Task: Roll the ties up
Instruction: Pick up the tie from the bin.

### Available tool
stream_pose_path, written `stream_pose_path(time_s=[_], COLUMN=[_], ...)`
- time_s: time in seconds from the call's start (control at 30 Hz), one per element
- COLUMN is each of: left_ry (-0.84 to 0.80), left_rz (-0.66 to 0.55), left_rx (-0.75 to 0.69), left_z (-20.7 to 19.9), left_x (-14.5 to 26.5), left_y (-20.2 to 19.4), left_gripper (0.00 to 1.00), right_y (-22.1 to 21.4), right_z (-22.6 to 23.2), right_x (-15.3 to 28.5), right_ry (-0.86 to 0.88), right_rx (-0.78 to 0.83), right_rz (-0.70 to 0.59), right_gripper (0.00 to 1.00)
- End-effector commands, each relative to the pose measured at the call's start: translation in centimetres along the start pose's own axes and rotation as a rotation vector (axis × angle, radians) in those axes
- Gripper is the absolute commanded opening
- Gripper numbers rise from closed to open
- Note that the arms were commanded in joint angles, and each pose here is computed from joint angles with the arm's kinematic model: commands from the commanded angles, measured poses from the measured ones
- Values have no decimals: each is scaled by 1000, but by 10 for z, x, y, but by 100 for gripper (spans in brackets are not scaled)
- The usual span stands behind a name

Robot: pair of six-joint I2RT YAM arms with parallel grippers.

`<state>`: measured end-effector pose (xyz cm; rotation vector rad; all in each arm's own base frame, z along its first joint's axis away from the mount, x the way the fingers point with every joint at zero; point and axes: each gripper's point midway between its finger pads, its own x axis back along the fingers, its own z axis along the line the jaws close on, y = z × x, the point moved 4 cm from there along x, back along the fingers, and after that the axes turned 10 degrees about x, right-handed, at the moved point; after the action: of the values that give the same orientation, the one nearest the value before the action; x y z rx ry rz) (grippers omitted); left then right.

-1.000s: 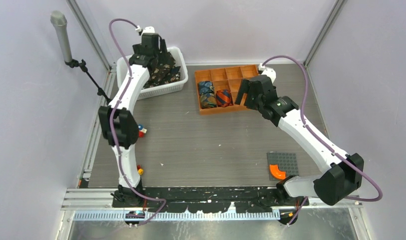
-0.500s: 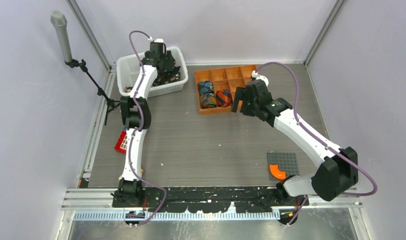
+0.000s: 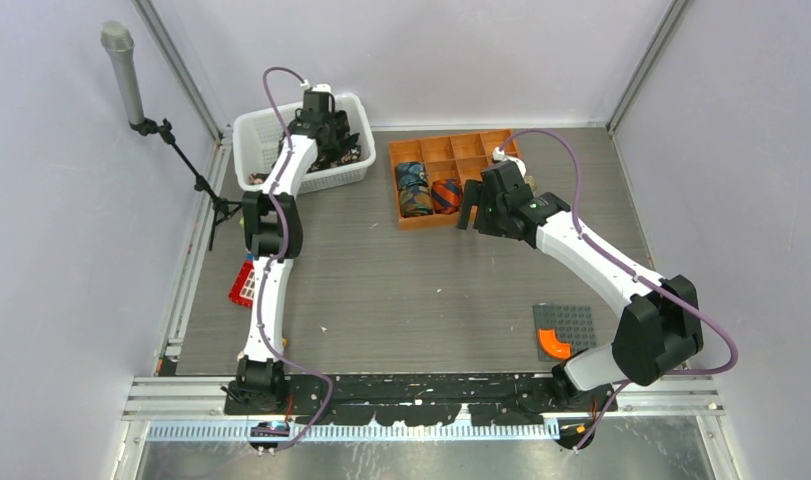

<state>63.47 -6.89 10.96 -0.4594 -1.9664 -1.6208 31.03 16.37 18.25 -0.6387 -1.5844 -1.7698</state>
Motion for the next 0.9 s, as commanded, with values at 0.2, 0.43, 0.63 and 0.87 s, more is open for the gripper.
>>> stream_pose_path(time_s=[0.2,0.43,0.63,0.87], left_ry=[-46,-102,-170,-338], left_rz=[-243,-293,-326,-385], left_rx=[51,96,145,175], left_z=[-10,-16,-25,-53], left_x=[96,145,193,296], left_y=[106,135,154,178], left_gripper=[23,19,0,0], right_y=[26,27,28,39], right_z=[13,15,15,10], right_x=[32,47,57,76], right_ry=[85,110,120,105], right_rx=[-57,-78,-82,-62], right_rz=[-88,-103,-123,-167], right_gripper=[84,84,84,84])
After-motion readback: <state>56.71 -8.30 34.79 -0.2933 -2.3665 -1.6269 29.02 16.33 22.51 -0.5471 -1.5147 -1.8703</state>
